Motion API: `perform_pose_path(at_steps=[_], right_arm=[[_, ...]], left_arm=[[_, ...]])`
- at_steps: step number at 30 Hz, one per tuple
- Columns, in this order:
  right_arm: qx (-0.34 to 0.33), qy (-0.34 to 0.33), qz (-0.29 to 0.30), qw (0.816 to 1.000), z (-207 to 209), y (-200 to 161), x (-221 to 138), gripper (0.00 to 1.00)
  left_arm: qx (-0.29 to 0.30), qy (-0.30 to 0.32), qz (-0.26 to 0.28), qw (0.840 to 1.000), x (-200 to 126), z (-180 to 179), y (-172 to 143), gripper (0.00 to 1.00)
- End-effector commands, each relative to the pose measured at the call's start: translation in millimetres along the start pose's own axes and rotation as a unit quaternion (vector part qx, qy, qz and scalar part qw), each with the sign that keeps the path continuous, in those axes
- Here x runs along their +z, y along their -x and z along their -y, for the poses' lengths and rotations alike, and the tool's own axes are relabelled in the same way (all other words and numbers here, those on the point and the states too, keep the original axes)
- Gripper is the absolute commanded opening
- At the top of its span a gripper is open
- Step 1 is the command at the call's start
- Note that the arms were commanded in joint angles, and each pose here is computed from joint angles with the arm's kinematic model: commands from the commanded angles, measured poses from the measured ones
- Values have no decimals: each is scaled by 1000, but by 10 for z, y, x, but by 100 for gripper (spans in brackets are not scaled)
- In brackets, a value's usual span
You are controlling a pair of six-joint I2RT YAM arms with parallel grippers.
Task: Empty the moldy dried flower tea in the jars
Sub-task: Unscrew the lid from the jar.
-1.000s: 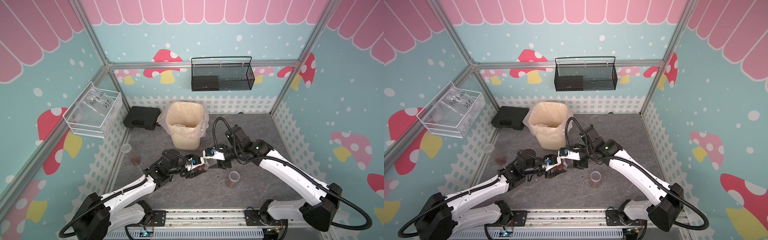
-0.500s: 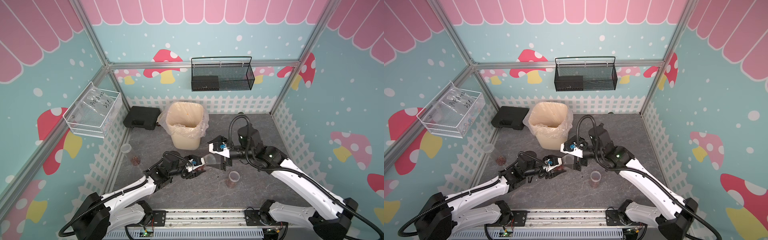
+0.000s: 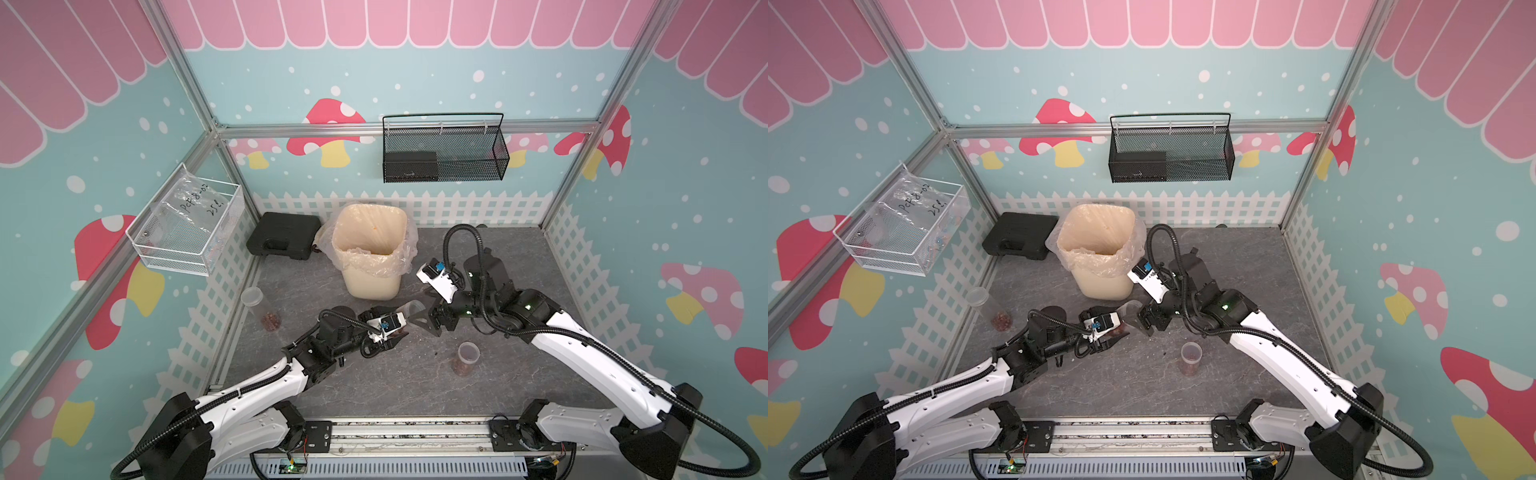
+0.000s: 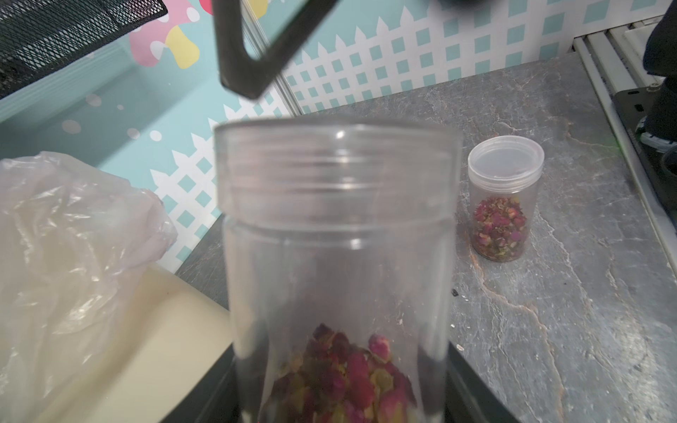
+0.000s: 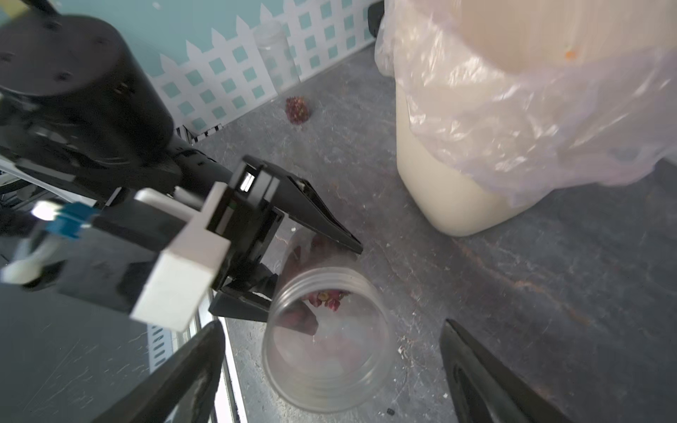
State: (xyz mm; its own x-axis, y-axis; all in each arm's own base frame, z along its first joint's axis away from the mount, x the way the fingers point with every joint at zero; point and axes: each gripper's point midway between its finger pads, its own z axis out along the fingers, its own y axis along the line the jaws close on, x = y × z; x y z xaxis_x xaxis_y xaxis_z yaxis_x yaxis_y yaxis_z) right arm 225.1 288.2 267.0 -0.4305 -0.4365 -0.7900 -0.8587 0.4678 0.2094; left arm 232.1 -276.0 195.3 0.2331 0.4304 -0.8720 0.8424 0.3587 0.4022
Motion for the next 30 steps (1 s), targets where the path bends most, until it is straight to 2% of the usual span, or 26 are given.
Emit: perform_pose_path(at_steps=[1,3,9,12,14,17,20,22,24,26,30], right_arm=[[40,15,-16,999,-61,-15,6,87],[42,17,-23,999,-49,-32,56,84],[22,42,-23,999,-108,-1,110,57],[-33,57,-17,998,-158,48,95,44],[-107,64,-12,992,-185,59,82,34],[-263,59,5,963,-198,84,28,23],[-412,46,19,910,-209,170,-65,14],[-476,44,19,878,-217,183,-87,14],[-496,47,13,867,-211,200,-71,14],[-491,50,1,870,-177,192,-15,18],[-453,51,-4,890,-135,199,76,37]], left_arm=[[20,10,10,1000,-23,-21,62,12],[19,7,10,1000,-24,-7,68,12],[20,1,9,1000,-25,22,71,12],[17,-13,8,1000,-16,65,67,12],[14,-35,8,999,-6,135,71,12],[-2,-94,19,995,-11,318,114,12],[-33,-172,44,984,-49,528,206,12],[-50,-209,54,975,-69,624,245,11],[-58,-226,55,971,-70,661,254,11],[-58,-220,50,972,-52,643,232,11],[-47,-185,40,981,-24,543,183,12]])
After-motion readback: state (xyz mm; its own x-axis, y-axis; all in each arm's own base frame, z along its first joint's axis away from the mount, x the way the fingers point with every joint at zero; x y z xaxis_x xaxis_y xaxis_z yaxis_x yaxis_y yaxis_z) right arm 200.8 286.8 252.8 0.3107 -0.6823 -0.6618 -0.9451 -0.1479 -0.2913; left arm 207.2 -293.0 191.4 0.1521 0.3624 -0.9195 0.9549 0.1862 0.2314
